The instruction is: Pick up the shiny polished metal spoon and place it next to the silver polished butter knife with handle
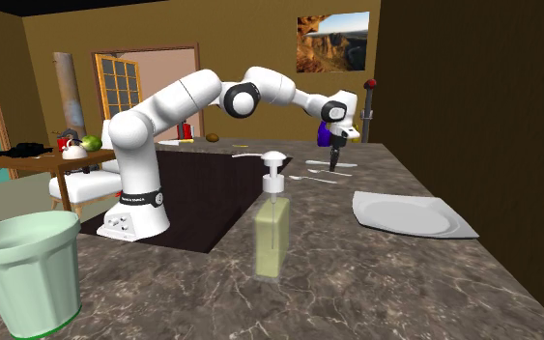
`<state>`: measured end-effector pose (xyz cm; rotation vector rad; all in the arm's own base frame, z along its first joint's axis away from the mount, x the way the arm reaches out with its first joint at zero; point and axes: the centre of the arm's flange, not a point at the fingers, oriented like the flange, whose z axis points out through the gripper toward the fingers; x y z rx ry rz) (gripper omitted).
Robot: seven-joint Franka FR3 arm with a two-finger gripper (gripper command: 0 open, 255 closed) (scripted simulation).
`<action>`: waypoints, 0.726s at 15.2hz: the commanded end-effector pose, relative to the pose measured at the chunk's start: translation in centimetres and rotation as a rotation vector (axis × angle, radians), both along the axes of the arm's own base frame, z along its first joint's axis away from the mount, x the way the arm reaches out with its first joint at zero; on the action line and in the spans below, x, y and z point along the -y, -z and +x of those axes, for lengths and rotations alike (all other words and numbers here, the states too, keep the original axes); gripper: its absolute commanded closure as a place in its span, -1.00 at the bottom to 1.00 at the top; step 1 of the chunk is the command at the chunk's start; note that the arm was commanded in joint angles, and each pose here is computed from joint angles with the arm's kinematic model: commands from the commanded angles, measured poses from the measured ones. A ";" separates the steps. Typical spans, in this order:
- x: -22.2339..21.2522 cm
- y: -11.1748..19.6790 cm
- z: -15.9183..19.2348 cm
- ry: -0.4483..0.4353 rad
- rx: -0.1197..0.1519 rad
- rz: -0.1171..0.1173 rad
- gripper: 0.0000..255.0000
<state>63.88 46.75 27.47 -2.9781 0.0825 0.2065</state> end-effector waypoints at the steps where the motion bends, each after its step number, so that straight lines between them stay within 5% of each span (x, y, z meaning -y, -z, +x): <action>1: 0.4 -2.0 0.3 0.000 0.000 0.000 -1.00; 3: 0.8 -4.3 0.6 0.000 0.000 0.000 -1.00; 11: 0.8 -4.3 0.6 0.000 0.000 0.000 -1.00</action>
